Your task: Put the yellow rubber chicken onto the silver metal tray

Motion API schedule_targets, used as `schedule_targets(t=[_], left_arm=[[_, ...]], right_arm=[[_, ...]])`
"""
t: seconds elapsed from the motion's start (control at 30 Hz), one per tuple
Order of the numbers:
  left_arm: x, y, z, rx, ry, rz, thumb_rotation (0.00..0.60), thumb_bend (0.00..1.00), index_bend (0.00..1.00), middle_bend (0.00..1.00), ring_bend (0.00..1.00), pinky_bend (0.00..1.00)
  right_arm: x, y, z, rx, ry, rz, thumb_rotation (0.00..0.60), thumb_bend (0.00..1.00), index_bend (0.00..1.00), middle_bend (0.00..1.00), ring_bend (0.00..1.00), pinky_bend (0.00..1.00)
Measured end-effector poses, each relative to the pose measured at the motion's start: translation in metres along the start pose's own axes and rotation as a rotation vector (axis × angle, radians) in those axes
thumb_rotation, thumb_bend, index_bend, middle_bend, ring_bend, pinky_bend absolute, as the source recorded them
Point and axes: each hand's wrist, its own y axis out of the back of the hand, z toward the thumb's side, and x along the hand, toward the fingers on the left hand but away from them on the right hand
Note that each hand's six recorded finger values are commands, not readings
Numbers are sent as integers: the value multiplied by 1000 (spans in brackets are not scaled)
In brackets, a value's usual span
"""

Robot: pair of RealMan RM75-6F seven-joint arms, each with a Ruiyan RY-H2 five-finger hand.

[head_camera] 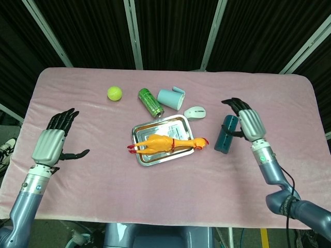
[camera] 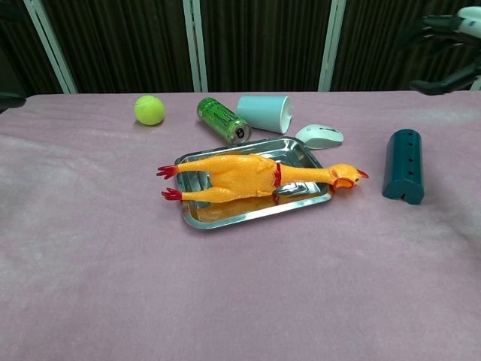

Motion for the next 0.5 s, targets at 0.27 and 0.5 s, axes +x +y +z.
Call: schedule_targets(t=[0.27,0.5], left_arm=[[-38,3,-38,67,77,51,600,132,21,0,0,0],[-75,-1,-48,97,86,49,600,132,21,0,0,0]], right_arm=[[84,26,-49,159,-156,-29,600,389,244,240,98,143],[143,34,-55,202,-235,-29,600,388,223,239,81,122]])
